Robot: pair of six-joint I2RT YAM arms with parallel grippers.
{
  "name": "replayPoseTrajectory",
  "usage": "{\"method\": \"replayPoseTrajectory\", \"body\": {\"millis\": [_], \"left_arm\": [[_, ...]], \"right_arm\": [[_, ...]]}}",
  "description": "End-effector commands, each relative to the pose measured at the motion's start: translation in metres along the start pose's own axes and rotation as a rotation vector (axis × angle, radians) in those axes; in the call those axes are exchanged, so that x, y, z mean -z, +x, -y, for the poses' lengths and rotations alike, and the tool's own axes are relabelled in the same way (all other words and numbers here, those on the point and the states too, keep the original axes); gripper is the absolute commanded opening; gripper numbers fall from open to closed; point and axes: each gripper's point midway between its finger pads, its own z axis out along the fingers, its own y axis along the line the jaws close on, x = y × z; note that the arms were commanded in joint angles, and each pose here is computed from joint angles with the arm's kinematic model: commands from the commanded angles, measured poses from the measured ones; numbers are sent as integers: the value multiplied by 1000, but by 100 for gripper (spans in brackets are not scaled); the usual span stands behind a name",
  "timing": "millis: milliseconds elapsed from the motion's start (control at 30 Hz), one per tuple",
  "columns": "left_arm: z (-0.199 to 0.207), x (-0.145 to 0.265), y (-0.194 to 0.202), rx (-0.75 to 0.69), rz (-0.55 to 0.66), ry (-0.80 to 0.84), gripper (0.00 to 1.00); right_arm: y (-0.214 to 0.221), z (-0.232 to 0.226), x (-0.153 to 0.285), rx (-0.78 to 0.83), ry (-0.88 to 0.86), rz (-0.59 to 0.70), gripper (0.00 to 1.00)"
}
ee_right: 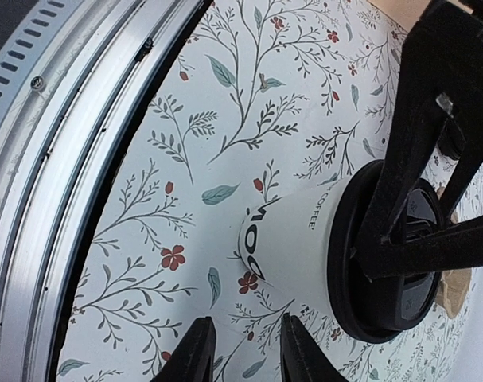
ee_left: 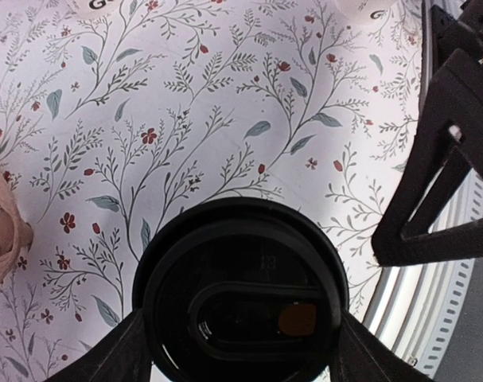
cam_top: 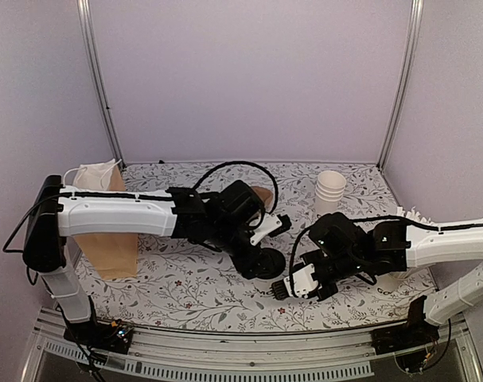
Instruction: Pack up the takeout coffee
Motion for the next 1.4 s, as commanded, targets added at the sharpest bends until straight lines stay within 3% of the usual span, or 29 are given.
{"method": "replayPoseTrajectory", "body": {"millis": [0,267,767,967,1367], "left_arm": [[5,21,-14,1,62,27,74],[4,14,-6,-5,38,27,75],[4,8,-3,-19,27,30,77],[5,8,-5,-15,34,37,77],[8,29,-14,-2,118,39,78]], "right_arm": [[-4,-1,5,-20,-1,16,30],[-12,30,23,-32,102,42,33],[-13,57,8,-8,232,38,54],[-4,42,-7,6,190,32,55],[18,11,-25,6,106,-6,46]]}}
